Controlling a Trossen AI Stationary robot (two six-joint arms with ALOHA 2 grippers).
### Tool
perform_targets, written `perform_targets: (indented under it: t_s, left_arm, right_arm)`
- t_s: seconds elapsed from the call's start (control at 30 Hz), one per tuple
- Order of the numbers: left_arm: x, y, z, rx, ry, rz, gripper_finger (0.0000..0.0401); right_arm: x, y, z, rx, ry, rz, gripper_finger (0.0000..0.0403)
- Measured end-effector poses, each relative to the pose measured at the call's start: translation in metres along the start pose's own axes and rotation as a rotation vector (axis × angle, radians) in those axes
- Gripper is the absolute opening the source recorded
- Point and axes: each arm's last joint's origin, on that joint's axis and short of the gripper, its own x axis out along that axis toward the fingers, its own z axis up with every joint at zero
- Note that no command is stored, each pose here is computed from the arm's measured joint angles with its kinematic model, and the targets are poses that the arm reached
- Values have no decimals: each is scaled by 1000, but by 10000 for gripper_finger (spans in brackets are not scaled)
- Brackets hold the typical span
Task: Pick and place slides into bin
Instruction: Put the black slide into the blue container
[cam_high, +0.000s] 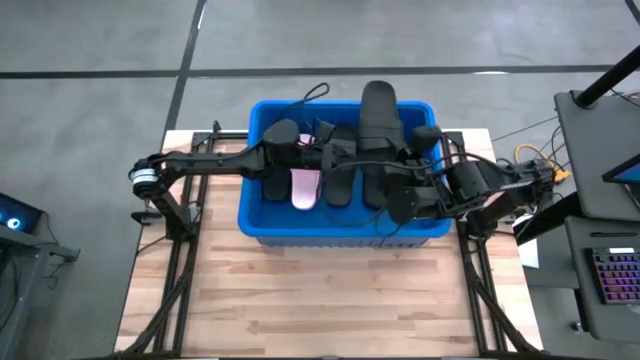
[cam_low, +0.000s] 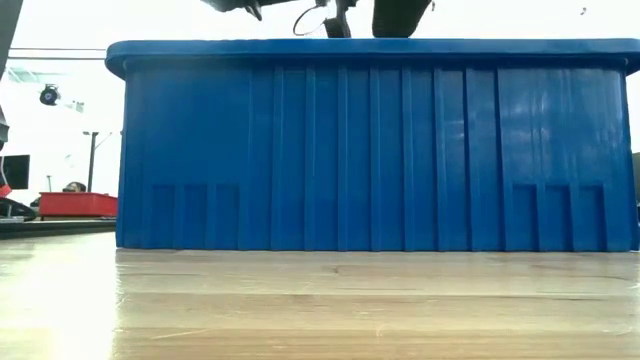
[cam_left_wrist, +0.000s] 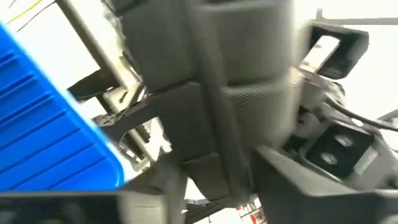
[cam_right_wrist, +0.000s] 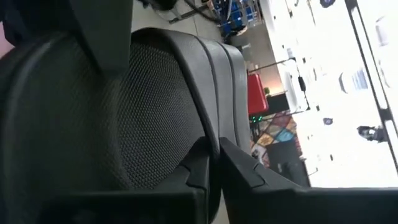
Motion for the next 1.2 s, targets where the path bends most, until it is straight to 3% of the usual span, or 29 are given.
perform_targets:
  t_s: [0.2,0.37,0.6,0.7,1.0,1.2]
  left_arm:
    - [-1,0,3,26,11,-21,283]
    - [-6,5,13,23,46,-33,346]
    - [-14,5,26,34,14,-24,355]
    - [-17,6,31,37,2,-18,355]
    - [-35,-22,51,129,-105,-117,356]
    - [-45,-41,59,268,-174,-189,356]
  right_arm:
    - [-2,-5,-10,78,14,15,11]
    - [-9,-23,-38,200,43,5,10]
    - [-10,-23,-67,253,48,14,9]
    - [-9,-15,-81,294,70,78,9]
    - [6,44,-111,287,95,154,9]
    - [21,93,-120,192,67,193,9]
